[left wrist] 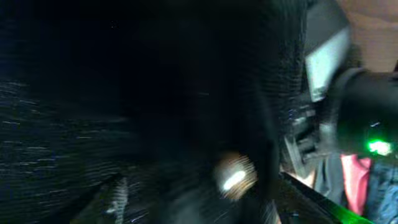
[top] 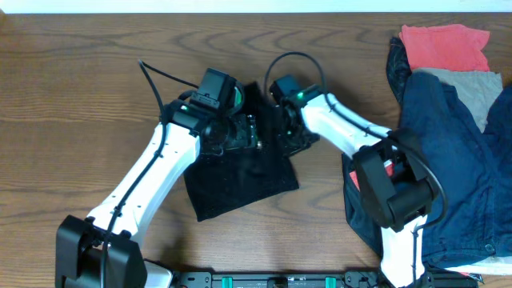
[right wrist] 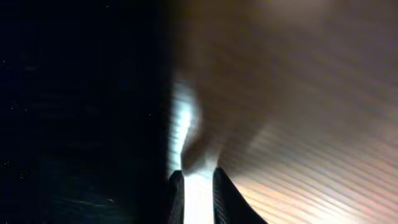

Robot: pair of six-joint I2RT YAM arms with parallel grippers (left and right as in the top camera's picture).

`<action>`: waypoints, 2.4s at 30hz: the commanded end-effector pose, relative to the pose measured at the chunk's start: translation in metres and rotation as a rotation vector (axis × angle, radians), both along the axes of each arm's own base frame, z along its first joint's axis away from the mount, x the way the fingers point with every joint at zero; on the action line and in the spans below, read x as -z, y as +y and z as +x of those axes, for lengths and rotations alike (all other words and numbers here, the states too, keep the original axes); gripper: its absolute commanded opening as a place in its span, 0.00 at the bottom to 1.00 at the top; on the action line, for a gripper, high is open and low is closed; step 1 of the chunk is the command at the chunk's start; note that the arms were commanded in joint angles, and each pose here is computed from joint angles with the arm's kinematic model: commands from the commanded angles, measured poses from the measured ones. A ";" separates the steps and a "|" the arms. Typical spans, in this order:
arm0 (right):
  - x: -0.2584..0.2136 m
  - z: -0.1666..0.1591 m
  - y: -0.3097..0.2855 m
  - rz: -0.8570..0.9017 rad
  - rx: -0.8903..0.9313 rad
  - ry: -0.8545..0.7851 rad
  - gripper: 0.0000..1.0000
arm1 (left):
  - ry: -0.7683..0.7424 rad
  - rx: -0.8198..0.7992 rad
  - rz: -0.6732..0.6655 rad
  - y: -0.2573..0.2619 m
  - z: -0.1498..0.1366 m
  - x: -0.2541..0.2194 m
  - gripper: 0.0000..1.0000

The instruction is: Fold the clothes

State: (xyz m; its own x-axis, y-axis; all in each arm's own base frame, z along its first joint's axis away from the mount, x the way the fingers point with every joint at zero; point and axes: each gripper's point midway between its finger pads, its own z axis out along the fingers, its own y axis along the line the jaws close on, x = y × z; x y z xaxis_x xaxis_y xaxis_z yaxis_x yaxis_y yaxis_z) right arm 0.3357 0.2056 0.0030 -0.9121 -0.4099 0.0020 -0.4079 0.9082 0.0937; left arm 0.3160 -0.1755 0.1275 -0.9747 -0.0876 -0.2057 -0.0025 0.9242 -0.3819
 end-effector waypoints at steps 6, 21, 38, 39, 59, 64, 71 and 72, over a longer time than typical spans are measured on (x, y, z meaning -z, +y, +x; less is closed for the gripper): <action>-0.137 0.082 -0.080 0.032 0.230 -0.311 0.14 | -0.283 -0.076 -0.009 0.063 0.075 -0.051 0.92; -0.176 -0.032 0.055 0.660 -0.139 0.034 0.10 | -0.102 -0.087 0.062 0.097 0.103 0.054 0.89; -0.038 -0.045 0.015 0.186 -0.106 -0.077 0.15 | 0.394 -0.081 0.194 0.117 0.001 0.106 0.89; -0.037 -0.027 0.005 0.142 -0.083 -0.148 0.17 | 0.435 -0.082 0.189 0.116 -0.008 0.104 0.89; -0.053 0.036 0.003 0.180 -0.024 -0.384 0.38 | 0.008 0.165 -0.020 0.075 0.004 -0.011 0.98; -0.052 0.034 0.003 0.178 -0.025 -0.377 0.40 | 0.034 0.267 0.048 0.068 -0.005 0.018 0.98; -0.051 0.031 0.002 0.177 -0.008 -0.361 0.40 | 0.123 0.156 0.310 0.109 0.016 0.078 0.98; -0.051 0.031 0.002 0.176 -0.008 -0.358 0.40 | 0.131 0.129 0.327 0.114 0.021 0.086 0.98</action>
